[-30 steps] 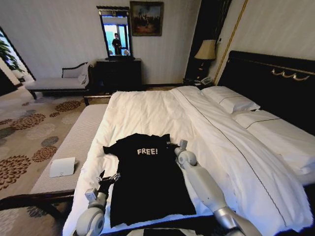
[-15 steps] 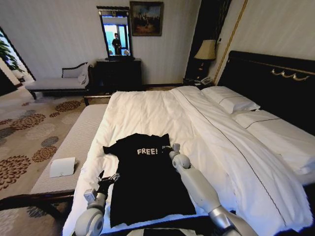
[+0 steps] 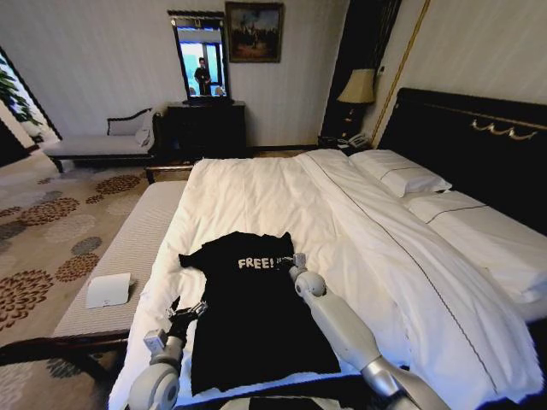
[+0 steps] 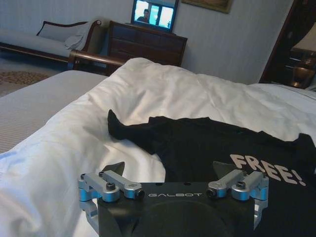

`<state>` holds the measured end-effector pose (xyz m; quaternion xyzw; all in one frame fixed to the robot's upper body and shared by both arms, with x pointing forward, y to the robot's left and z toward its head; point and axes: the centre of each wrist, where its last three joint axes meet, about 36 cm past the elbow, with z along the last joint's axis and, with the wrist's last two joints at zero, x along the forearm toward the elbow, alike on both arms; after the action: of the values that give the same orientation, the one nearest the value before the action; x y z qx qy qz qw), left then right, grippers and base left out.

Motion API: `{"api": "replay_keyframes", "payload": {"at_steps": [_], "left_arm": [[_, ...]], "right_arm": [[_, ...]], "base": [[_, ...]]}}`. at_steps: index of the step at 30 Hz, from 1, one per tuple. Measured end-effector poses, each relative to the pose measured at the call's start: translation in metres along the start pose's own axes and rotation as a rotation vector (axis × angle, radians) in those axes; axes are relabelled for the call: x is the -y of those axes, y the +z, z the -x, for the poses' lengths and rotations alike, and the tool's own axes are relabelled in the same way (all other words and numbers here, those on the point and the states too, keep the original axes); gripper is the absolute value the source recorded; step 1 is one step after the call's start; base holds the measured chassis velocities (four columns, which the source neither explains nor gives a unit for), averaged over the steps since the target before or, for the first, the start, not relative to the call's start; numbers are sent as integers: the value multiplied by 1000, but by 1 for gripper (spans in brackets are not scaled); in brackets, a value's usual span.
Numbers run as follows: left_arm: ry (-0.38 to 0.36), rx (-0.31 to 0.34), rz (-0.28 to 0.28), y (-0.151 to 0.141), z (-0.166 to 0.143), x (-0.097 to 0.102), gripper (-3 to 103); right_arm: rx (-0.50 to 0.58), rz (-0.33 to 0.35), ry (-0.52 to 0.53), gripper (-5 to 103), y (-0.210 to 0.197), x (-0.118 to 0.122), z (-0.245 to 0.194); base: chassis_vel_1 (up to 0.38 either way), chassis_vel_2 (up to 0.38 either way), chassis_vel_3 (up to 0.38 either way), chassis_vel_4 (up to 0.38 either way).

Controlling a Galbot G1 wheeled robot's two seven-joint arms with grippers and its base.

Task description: Fold the clothes on the bed.

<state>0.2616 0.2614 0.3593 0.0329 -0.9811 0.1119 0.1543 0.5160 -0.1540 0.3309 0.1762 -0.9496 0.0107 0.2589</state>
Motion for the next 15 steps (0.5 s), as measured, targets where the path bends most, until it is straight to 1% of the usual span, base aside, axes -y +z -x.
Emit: {"api": "replay_keyframes", "payload": {"at_steps": [1,2,4,5,6,8,9,10,11,12,14,15], "left_arm": [[0,0,0,0,0,0,100],[1,1,-1,0,0,0,100],[0,0,-3,0,-1,1,100],[0,0,-3,0,-1,1,100],[-1,-1,-4,0,-1,1,100],[0,-2,-6,1,-1,1,100],[2,-4,-5,1,-1,1,100],[2,-4,-5,1,-1,1,100],[5,-4,-3,0,0,1,100],[6,-3,-2,0,1,1,100],[9,-1,-6,-1,3,2,100],[8,0,-8,-1,3,3,100]], "right_arm": [[0,0,0,8,0,0,0],[-4,-23,-9,13,4,-3,-3],[6,-26,-29,24,6,-8,-12],[6,-26,-29,24,6,-8,-12],[20,-12,-41,29,4,-11,-17],[84,85,-53,40,-17,-8,-26],[112,112,-44,40,-26,-5,-26],[112,112,-44,40,-26,-5,-26],[169,131,-16,46,-39,4,-25],[201,131,9,51,-45,10,-23],[246,107,77,62,-50,23,-17],[253,84,103,62,-47,27,-14]], "base": [[0,0,0,0],[0,0,0,0],[0,0,0,0],[0,0,0,0],[0,0,0,0],[0,0,0,0],[0,0,0,0],[0,0,0,0],[0,0,0,0],[0,0,0,0],[0,0,0,0],[0,0,0,0]]}}
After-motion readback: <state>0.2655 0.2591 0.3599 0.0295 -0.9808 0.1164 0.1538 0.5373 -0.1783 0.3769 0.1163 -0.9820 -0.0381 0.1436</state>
